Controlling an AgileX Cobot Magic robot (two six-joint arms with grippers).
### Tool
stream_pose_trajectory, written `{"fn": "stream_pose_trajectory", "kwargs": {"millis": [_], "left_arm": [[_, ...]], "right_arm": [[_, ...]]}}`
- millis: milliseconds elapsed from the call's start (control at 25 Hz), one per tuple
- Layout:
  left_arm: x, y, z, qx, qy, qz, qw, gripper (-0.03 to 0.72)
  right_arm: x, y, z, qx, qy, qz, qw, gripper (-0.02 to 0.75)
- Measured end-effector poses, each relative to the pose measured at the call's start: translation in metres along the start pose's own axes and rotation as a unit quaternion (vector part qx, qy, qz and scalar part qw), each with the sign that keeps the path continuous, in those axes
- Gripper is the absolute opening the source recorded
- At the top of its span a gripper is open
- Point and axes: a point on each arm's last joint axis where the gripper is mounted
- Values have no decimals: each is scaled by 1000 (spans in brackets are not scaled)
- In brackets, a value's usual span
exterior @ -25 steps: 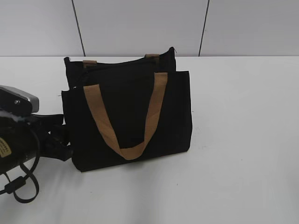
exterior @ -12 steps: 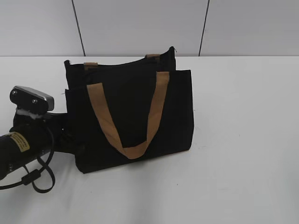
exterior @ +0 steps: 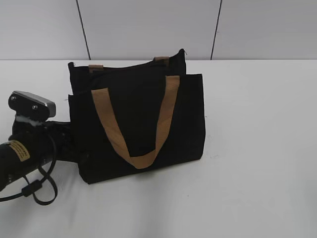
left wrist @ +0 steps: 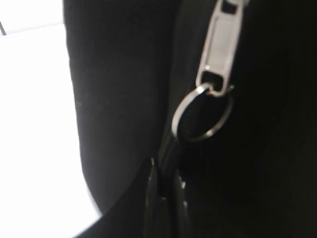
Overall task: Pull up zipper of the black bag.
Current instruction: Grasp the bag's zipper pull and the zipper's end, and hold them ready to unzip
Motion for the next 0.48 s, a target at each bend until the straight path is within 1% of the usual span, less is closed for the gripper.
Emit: {"fn": "stream_pose_trajectory", "kwargs": {"millis": [120,280,480], "left_arm": [[-7,1,-6,-8,-12,-3,1000,20],[-34,4,-20,-23,-59,-9,998,20],[-64,5,-40,-32,-94,-12,995,19]], "right_arm": [[0,0,0,0,0,0,1000,471],[0,0,0,0,0,0,1000,471],[0,0,0,0,0,0,1000,471]]}}
Point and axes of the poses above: a point on each arm's last joint axis where the gripper is mounted, z pointing out along that axis toward the gripper, y along the wrist's bending axis when the last joint is at zero, x = y × z, and after that the axes turned 7 degrees about -z, right-handed
